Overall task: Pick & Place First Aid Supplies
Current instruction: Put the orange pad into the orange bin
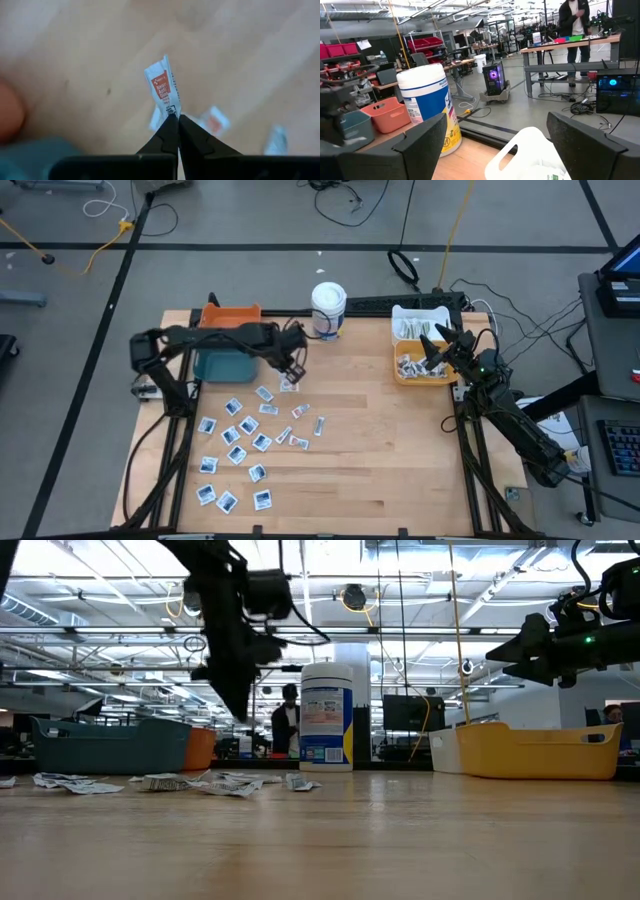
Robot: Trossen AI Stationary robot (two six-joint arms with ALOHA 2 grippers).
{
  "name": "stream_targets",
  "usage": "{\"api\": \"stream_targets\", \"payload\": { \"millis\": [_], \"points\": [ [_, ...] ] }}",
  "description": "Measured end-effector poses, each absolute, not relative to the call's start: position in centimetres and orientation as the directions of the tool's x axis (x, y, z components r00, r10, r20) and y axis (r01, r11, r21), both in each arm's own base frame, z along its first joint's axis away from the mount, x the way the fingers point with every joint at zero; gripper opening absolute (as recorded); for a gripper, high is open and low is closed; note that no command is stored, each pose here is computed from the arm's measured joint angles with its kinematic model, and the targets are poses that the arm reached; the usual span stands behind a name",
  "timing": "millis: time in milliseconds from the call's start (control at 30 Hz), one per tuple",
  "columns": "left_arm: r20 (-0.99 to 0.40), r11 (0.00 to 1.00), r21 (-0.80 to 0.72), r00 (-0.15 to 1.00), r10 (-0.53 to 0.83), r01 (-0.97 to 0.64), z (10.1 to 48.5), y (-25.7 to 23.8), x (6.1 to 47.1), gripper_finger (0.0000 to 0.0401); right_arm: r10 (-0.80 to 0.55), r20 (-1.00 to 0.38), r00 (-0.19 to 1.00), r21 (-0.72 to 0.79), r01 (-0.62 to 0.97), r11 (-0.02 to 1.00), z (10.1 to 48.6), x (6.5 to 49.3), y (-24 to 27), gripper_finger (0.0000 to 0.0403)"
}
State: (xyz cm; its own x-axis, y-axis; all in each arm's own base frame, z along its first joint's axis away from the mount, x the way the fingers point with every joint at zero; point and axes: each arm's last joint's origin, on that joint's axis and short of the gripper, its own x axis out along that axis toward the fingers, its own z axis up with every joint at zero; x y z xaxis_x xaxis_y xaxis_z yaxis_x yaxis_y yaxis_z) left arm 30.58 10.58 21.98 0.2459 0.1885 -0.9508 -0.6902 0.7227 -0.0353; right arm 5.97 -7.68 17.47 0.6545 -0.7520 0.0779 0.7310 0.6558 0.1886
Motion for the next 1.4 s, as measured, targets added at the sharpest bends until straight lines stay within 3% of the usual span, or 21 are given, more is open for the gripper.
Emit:
{"api": "stream_targets", "payload": {
  "millis": [167,433,900,1400],
  "points": [
    [-0.957,0.712,-0.084,0.256,0.137,-0.697,25.1,10.5,28.0,0.0001,-0.752,0.078,0.655,0.188,0.731,0.656,17.5,6.0,-7.7,0.0337],
    [-0.97,0.663,-0.109,0.224,0.091,-0.74,26.9,10.7,25.3,0.0001,-0.752,0.078,0.655,0.189,0.731,0.656,17.5,6.0,-7.7,0.0337],
    [-0.975,0.296,-0.009,0.074,0.208,-0.955,27.7,18.3,18.4,0.0,-0.752,0.078,0.655,0.189,0.731,0.656,17.5,6.0,-7.7,0.0337],
    [-0.978,-0.021,0.024,-0.028,0.205,-0.999,26.9,22.8,13.6,0.0,-0.752,0.078,0.655,0.189,0.731,0.656,17.5,6.0,-7.7,0.0337]
  ]
}}
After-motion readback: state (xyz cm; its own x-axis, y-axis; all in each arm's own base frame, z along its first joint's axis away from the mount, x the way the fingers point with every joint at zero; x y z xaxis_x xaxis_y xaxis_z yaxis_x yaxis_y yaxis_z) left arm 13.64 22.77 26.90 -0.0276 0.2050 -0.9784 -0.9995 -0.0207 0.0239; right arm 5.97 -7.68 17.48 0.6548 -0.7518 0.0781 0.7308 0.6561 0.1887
